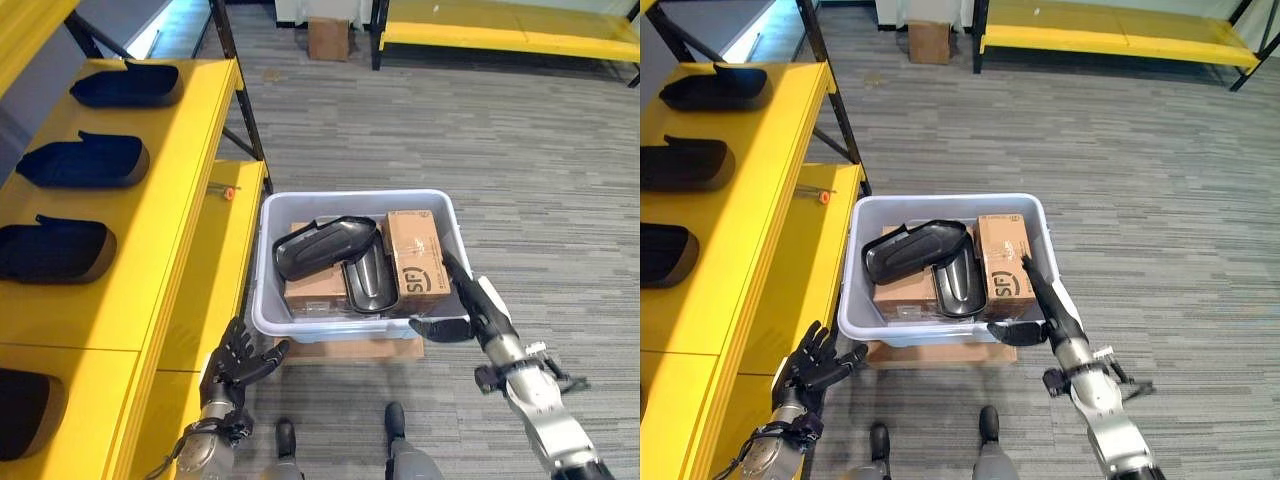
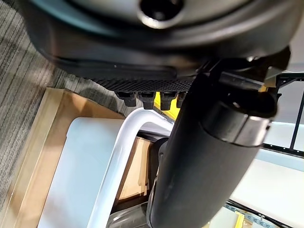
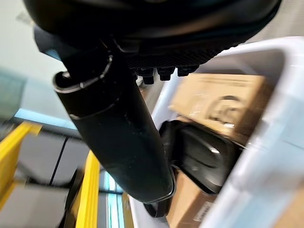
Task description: Move parts from the plastic box to the shelf.
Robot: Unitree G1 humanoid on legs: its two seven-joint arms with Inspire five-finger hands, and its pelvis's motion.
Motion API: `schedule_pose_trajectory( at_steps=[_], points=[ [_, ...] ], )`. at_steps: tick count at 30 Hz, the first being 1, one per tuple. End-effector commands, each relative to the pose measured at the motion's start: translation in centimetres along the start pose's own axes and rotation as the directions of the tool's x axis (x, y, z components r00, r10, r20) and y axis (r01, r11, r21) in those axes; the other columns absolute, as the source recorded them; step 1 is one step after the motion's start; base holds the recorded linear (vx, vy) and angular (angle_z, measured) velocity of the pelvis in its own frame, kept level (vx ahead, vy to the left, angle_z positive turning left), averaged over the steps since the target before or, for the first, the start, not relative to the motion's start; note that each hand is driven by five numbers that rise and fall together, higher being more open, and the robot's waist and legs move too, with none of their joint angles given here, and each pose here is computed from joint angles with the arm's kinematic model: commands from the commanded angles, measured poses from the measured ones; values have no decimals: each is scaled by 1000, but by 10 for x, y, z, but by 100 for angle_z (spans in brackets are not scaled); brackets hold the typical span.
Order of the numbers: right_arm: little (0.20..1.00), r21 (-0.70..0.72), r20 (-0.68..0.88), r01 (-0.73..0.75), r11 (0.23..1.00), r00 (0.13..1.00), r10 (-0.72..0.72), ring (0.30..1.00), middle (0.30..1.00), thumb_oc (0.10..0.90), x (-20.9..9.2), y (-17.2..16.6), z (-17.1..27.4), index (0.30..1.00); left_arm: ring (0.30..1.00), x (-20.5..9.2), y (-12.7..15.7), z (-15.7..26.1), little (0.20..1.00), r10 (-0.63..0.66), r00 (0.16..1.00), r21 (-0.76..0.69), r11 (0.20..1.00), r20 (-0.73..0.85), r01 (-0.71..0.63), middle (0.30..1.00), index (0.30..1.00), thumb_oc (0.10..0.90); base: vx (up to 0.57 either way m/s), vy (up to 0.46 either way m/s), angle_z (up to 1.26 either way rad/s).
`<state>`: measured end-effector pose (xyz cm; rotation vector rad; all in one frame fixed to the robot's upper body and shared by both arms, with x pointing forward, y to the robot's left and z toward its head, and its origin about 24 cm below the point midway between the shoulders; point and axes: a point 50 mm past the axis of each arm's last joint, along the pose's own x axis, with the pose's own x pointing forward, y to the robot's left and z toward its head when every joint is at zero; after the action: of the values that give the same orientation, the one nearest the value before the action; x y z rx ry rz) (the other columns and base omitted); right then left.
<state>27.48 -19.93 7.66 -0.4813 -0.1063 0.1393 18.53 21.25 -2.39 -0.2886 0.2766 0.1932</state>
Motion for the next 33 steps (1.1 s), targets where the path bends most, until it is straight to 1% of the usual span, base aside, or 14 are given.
schedule_pose_trajectory(
  at_steps=[1, 2, 5, 19, 24, 33],
  points=[
    [1000, -1, 230, 93, 996, 969, -90, 1000, 1000, 900, 22, -14, 48, 1000, 1000, 9, -11, 49, 1000, -102, 973, 47, 994, 207, 94, 1000, 1000, 900, -29, -28, 6],
    [1000, 14, 228, 85, 996, 970, -86, 1000, 1000, 900, 30, -8, 51, 1000, 1000, 10, -14, 50, 1000, -114, 971, 50, 993, 208, 106, 1000, 1000, 900, -25, -26, 5],
    [1000, 25, 239, 67, 997, 968, -71, 1000, 1000, 900, 39, 0, 59, 1000, 1000, 10, -16, 51, 1000, -114, 971, 50, 993, 209, 106, 1000, 1000, 900, -20, -35, 7],
    [1000, 54, 231, 74, 996, 969, -84, 1000, 1000, 900, 56, 14, 67, 1000, 1000, 12, -15, 52, 1000, -96, 973, 46, 995, 209, 88, 1000, 1000, 900, -1, -2, 0],
    [1000, 32, 216, 96, 995, 971, -101, 1000, 1000, 900, 62, 14, 66, 1000, 1000, 12, -16, 53, 1000, -96, 973, 41, 995, 212, 89, 1000, 1000, 900, 0, 0, 0],
    [1000, -85, 200, 154, 984, 970, -135, 1000, 1000, 900, 72, 8, 66, 1000, 1000, 13, -19, 55, 1000, -100, 970, 33, 995, 223, 95, 1000, 1000, 900, 0, 0, 0]
  ],
)
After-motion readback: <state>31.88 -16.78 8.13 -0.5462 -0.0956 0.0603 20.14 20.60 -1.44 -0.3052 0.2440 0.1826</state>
